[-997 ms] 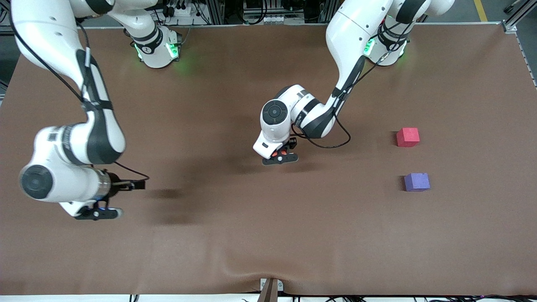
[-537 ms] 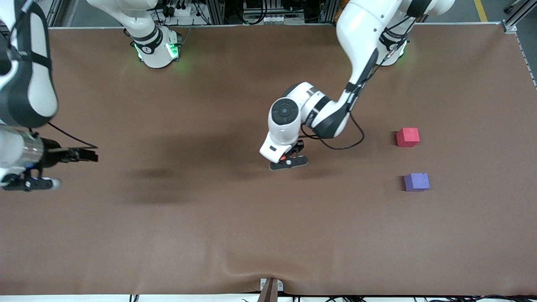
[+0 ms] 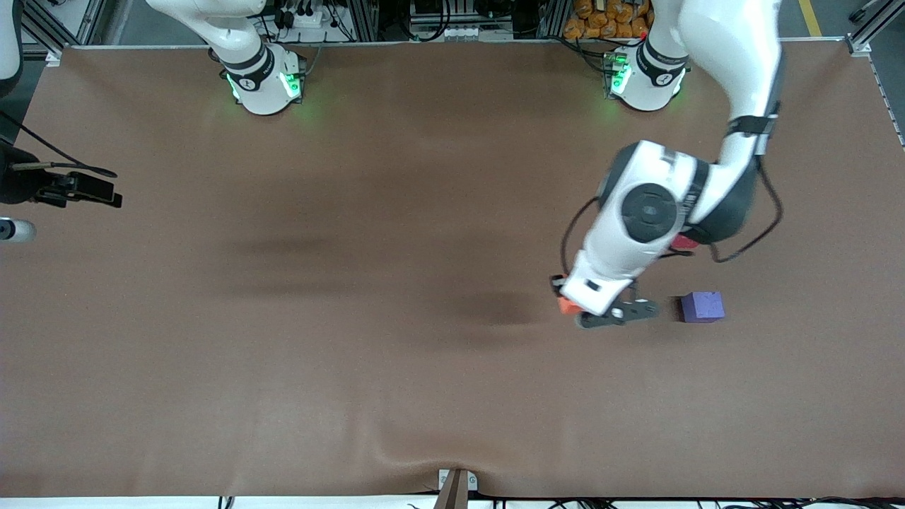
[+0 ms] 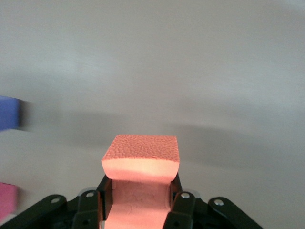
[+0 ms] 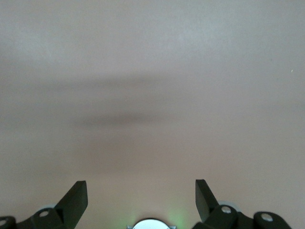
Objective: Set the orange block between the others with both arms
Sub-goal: 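Carry the orange cube toward the pink and purple cubes, then lower the orange cube between the pink and purple cubes, open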
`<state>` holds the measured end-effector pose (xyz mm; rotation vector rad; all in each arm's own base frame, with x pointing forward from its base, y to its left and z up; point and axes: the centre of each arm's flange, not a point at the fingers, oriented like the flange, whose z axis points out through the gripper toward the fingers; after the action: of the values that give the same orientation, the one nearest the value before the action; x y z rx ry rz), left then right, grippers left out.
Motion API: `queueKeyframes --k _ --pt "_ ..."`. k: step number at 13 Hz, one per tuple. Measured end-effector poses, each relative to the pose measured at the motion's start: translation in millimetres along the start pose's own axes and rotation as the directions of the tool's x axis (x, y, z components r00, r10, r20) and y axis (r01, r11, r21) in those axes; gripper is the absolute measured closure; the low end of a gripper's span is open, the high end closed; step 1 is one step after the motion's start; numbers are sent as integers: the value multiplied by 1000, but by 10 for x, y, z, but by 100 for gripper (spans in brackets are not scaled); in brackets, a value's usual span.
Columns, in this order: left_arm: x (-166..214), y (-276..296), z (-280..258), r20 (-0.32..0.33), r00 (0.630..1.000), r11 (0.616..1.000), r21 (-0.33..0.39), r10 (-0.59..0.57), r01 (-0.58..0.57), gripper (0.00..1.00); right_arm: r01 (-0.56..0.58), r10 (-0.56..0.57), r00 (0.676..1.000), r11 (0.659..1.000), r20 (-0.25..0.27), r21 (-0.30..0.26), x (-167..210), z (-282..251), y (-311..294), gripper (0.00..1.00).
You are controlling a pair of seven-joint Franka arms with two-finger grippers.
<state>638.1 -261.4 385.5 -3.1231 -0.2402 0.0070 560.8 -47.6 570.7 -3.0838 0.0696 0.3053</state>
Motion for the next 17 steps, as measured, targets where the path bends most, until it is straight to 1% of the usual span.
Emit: queueKeyframes --k 2,3,4,5,7,8,12,14,15,17 --pt "57 -417 112 29 999 999 19 -27 27 52 0 0 1000 1000 -11 -3 -82 -98 -21 0" --pt "56 -588 155 30 999 999 33 -24 23 52 0 0 1000 1000 -22 -4 -128 -159 -18 0" --pt "45 -788 187 25 1000 999 52 -10 8 52 1 -1 999 1000 -35 -7 -175 -229 -23 0" --pt "32 -996 207 18 1000 998 55 4 -5 52 5 -6 999 1000 -43 -11 -215 -283 -42 0" --pt "-13 -1526 273 5 1000 998 50 22 -23 52 20 -21 999 1000 -39 -18 -294 -388 -127 0" --pt "-35 -1815 322 7 999 998 50 40 -40 52 25 -26 999 999 -40 -21 -319 -428 -155 0" --pt "-81 -2763 563 59 978 979 42 198 -201 52 32 -34 998 999 -57 -36 -350 -542 -187 0" --pt "-130 -2984 686 79 971 973 34 225 -228 52 48 -51 997 998 -56 -41 -369 -574 -282 0" --pt "-176 -3012 777 78 970 972 33 229 -232 52 59 -61 997 997 -56 -45 -378 -588 -341 0" --pt "-314 -2956 1047 50 968 969 29 245 -246 52 67 -69 996 997 -56 -49 -394 -613 -391 0"
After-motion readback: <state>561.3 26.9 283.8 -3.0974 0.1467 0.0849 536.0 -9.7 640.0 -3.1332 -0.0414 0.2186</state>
